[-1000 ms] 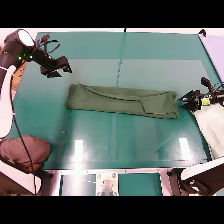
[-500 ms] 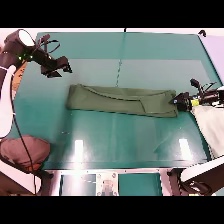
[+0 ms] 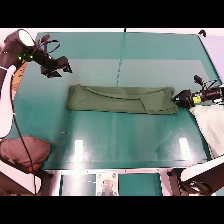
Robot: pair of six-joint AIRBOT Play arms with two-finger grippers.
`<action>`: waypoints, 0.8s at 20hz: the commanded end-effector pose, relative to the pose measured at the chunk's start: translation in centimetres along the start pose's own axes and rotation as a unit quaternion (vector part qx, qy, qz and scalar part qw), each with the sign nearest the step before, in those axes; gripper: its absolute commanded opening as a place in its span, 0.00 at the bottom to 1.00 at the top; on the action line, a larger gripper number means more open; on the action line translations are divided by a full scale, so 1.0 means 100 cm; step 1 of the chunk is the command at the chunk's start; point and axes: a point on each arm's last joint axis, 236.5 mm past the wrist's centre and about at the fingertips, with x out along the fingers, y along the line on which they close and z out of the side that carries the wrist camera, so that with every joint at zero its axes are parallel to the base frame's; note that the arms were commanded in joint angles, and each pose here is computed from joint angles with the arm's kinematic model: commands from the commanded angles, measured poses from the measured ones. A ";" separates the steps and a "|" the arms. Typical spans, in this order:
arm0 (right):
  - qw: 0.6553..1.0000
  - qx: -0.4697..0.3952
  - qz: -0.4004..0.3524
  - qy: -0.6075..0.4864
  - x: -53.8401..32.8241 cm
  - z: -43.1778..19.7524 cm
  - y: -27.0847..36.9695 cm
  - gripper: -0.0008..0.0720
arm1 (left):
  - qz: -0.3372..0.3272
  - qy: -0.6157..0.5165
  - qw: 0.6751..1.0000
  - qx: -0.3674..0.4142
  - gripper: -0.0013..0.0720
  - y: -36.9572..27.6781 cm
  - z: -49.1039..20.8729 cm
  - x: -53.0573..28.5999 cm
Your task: Fold the shirts.
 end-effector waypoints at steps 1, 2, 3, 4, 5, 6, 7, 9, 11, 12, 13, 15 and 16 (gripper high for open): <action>1.000 -0.006 0.013 -0.002 -0.020 0.007 0.019 0.96 | 0.000 -0.001 1.000 0.000 0.92 0.000 0.001 0.000; 1.000 -0.010 0.020 -0.009 -0.023 0.011 0.024 0.96 | 0.000 -0.001 1.000 0.000 0.92 0.000 0.000 0.000; 0.999 -0.012 0.031 -0.015 -0.025 0.014 0.030 0.96 | 0.000 -0.001 1.000 0.000 0.92 0.000 0.001 0.000; 0.999 -0.014 0.043 -0.013 -0.025 0.013 0.036 0.96 | 0.000 -0.001 1.000 0.000 0.92 0.000 0.001 0.000; 0.999 -0.016 0.051 -0.005 -0.027 0.010 0.041 0.96 | 0.000 -0.001 1.000 0.000 0.92 0.000 0.001 0.000; 0.998 -0.017 0.059 0.002 -0.028 0.007 0.045 0.96 | 0.000 -0.001 1.000 0.000 0.92 0.000 0.001 0.000; 0.997 -0.019 0.072 0.005 -0.029 0.005 0.051 0.96 | 0.000 -0.001 1.000 0.000 0.92 0.000 0.001 0.000; 0.996 -0.020 0.084 0.003 -0.031 0.006 0.056 0.96 | 0.000 -0.002 1.000 0.000 0.92 0.000 0.001 0.000; 0.998 -0.018 0.065 -0.007 -0.030 0.011 0.048 0.96 | 0.000 -0.003 1.000 0.000 0.92 0.000 0.001 0.000; 0.998 -0.018 0.052 -0.015 -0.030 0.015 0.042 0.96 | 0.000 -0.003 1.000 0.000 0.92 0.000 0.001 0.000; 0.999 -0.017 0.034 -0.025 -0.030 0.020 0.034 0.96 | 0.000 -0.003 1.000 0.000 0.92 0.000 0.001 0.000; 0.999 -0.011 0.002 -0.045 -0.030 0.030 0.019 0.96 | 0.000 -0.003 1.000 0.000 0.92 0.000 0.001 0.000; 0.998 -0.010 -0.003 -0.054 -0.029 0.035 0.015 0.96 | 0.000 -0.003 1.000 0.000 0.92 0.000 0.001 0.000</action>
